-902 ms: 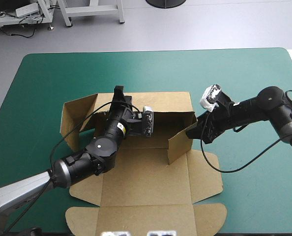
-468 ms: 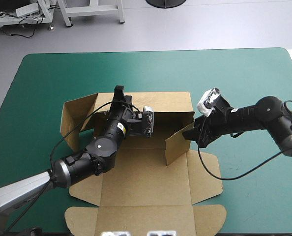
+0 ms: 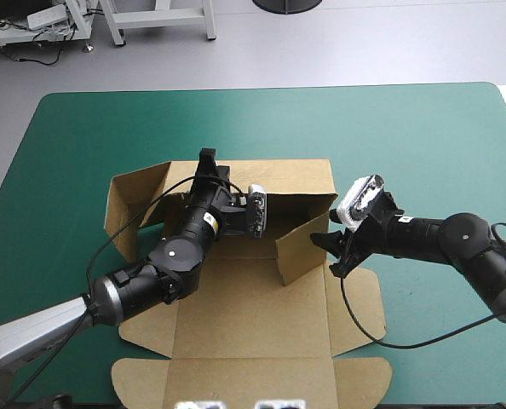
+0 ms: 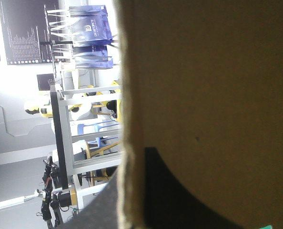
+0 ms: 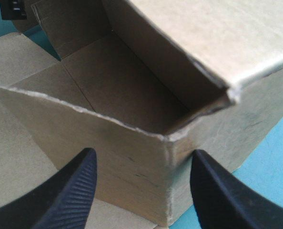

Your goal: Fold the box

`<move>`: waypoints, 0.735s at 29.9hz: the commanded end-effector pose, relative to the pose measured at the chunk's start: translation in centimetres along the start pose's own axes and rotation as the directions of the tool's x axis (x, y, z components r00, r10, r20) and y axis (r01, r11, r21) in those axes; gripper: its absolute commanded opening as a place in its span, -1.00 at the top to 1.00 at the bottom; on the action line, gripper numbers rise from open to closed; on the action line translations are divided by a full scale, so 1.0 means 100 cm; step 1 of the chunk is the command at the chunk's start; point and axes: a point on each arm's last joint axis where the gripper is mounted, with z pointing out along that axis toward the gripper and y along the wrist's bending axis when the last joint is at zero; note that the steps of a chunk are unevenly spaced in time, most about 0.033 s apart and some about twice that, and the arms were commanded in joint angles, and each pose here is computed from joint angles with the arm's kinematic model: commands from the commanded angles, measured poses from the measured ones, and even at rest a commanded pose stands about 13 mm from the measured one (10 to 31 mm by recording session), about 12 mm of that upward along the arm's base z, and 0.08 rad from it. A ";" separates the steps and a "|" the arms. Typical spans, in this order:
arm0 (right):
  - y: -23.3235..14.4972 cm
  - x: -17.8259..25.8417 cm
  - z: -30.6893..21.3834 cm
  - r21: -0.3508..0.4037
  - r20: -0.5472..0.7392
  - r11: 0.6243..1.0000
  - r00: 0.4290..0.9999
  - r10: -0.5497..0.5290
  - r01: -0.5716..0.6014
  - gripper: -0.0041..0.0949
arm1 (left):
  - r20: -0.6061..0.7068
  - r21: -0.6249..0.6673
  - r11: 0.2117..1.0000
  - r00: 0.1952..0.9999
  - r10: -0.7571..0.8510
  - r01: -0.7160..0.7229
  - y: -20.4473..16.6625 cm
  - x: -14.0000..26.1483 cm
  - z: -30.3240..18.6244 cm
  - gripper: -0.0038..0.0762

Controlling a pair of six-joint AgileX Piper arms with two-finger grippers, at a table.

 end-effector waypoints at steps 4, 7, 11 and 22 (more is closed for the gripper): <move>0.008 -0.016 -0.007 -0.013 0.082 1.000 0.997 0.008 -0.007 -0.16 | 0.012 -0.065 0.998 1.000 -0.008 0.008 0.016 -0.001 -0.008 0.90; 0.013 -0.018 -0.013 -0.025 0.096 1.000 0.995 -0.005 0.007 -0.16 | 0.005 -0.053 0.998 1.000 -0.015 0.015 0.014 -0.001 -0.006 0.88; 0.020 -0.021 -0.021 -0.047 0.110 0.999 0.994 -0.018 0.024 -0.17 | 0.020 -0.049 0.999 1.000 -0.010 0.011 0.013 -0.003 -0.006 0.88; 0.018 -0.018 -0.022 -0.013 0.077 0.999 0.997 -0.029 0.030 -0.55 | 0.038 -0.094 0.994 0.998 -0.048 0.051 0.033 -0.008 -0.009 0.88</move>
